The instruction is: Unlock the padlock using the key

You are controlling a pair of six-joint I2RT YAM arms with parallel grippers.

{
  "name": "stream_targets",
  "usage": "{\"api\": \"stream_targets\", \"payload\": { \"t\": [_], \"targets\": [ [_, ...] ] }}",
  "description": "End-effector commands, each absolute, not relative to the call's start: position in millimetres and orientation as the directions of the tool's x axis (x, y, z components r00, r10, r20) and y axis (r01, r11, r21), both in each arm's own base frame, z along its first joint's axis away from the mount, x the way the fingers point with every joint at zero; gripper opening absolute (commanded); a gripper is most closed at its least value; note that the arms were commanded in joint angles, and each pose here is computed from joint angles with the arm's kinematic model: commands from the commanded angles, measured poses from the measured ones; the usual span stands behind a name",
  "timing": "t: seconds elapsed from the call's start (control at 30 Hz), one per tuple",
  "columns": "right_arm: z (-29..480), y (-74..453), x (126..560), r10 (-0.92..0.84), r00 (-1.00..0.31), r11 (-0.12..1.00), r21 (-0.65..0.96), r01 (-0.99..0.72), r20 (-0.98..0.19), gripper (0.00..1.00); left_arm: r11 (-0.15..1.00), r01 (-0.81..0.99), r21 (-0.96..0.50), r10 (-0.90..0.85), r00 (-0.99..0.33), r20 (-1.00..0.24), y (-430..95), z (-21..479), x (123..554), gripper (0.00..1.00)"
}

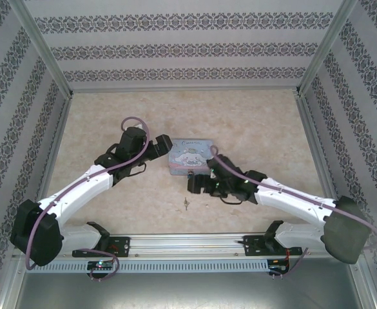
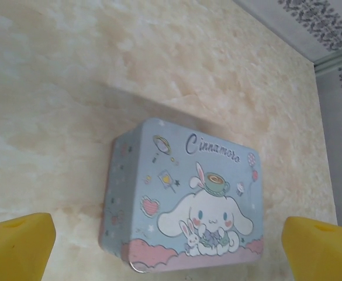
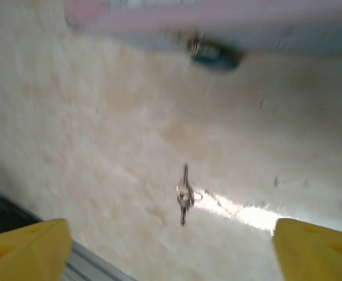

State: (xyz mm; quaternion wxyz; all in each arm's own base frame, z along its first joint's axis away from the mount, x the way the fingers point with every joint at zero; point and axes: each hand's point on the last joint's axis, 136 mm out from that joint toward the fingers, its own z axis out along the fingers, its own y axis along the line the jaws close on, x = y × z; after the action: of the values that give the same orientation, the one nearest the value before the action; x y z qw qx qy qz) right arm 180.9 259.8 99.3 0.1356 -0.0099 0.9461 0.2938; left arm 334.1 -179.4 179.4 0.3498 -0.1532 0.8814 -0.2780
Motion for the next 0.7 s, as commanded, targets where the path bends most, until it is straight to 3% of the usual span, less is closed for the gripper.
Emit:
{"api": "stream_targets", "payload": {
  "t": [0.0,0.17,0.67],
  "targets": [
    [67.9,254.2,168.5,-0.008,-0.968,0.908,0.404,-0.112,-0.25,0.79,0.805,-0.094,-0.586,-0.462,-0.718,-0.52,-165.1,180.2,332.8,0.99],
    [52.3,289.3,164.5,-0.137,-0.96,0.937,0.282,-0.205,-0.244,0.63,0.797,-0.122,-0.592,-0.487,-0.709,-0.51,-149.4,180.5,337.5,0.99],
    [17.9,305.8,168.5,-0.183,-0.96,0.969,0.125,-0.213,-0.213,0.53,0.778,-0.123,-0.616,-0.508,-0.701,-0.5,-142.1,179.0,333.1,0.99]
  ]
}}
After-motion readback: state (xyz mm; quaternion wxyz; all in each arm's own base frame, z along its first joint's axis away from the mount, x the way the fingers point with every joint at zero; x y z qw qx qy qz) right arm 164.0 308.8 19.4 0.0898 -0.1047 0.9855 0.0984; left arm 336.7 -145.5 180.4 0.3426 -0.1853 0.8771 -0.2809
